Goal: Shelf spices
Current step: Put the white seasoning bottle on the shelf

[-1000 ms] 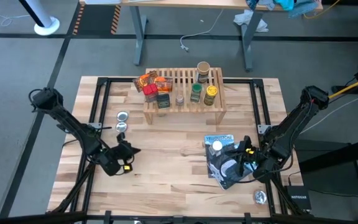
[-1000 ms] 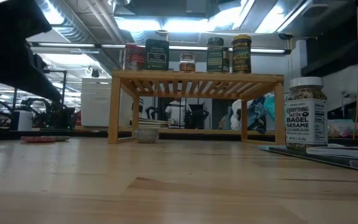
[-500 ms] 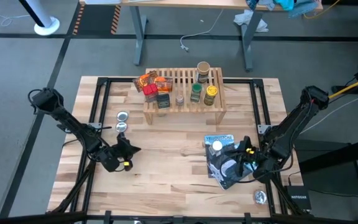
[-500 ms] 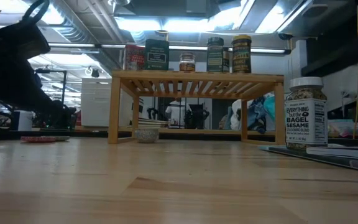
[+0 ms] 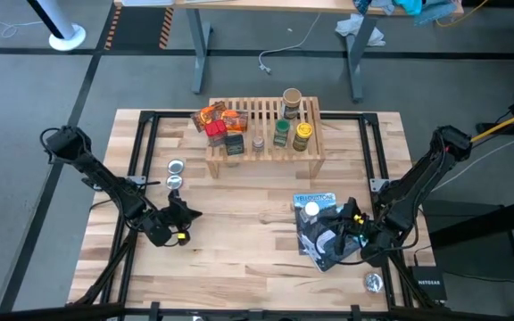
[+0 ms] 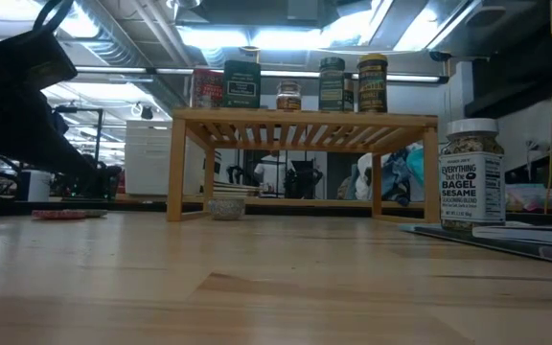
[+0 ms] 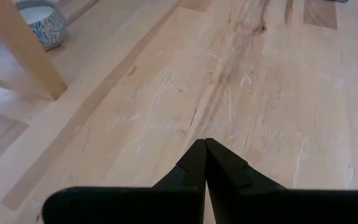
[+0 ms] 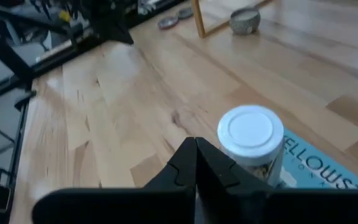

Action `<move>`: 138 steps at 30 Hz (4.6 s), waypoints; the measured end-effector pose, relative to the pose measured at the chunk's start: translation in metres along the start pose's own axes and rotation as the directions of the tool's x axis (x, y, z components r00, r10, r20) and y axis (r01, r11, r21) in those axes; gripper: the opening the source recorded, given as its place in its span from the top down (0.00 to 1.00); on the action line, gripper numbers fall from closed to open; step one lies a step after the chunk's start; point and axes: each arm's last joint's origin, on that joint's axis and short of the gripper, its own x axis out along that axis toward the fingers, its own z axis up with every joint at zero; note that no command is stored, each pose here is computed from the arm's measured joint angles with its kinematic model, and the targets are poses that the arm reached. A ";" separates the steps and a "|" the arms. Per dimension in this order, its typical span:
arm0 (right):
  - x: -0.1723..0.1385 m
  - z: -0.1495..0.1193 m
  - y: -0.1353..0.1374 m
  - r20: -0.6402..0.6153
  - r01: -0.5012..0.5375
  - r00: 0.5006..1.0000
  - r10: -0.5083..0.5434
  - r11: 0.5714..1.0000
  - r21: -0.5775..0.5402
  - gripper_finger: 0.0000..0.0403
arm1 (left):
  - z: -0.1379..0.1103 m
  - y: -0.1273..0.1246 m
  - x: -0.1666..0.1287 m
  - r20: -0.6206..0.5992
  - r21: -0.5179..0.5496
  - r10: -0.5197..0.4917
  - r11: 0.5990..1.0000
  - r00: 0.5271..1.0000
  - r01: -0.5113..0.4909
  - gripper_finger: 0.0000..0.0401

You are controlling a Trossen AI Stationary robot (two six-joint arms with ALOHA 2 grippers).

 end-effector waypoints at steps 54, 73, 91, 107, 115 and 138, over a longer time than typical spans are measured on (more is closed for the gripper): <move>0.000 0.003 -0.002 0.129 0.050 0.990 -0.049 0.999 -0.009 0.99 | 0.086 0.078 -0.050 0.397 -0.561 0.118 0.816 0.910 0.138 1.00; 0.000 0.005 0.002 0.128 0.022 0.991 -0.026 0.999 0.033 0.99 | 0.033 0.108 -0.044 0.460 -0.587 0.168 0.794 0.872 0.157 1.00; 0.000 0.003 0.002 0.066 0.006 0.998 -0.007 1.000 0.003 0.99 | 0.033 0.110 -0.047 0.472 -0.575 0.170 0.803 0.865 0.156 1.00; 0.014 0.012 -0.005 0.079 0.091 0.993 -0.091 0.996 -0.002 0.99 | 0.033 0.110 -0.047 0.470 -0.573 0.170 0.805 0.866 0.153 1.00; 0.032 0.023 -0.013 0.036 0.146 0.988 -0.148 0.987 0.065 0.97 | 0.033 0.110 -0.047 0.470 -0.571 0.170 0.807 0.866 0.152 1.00; 0.032 0.023 -0.012 0.010 0.130 0.991 -0.136 0.966 0.225 0.34 | 0.033 0.110 -0.047 0.469 -0.572 0.170 0.806 0.867 0.151 1.00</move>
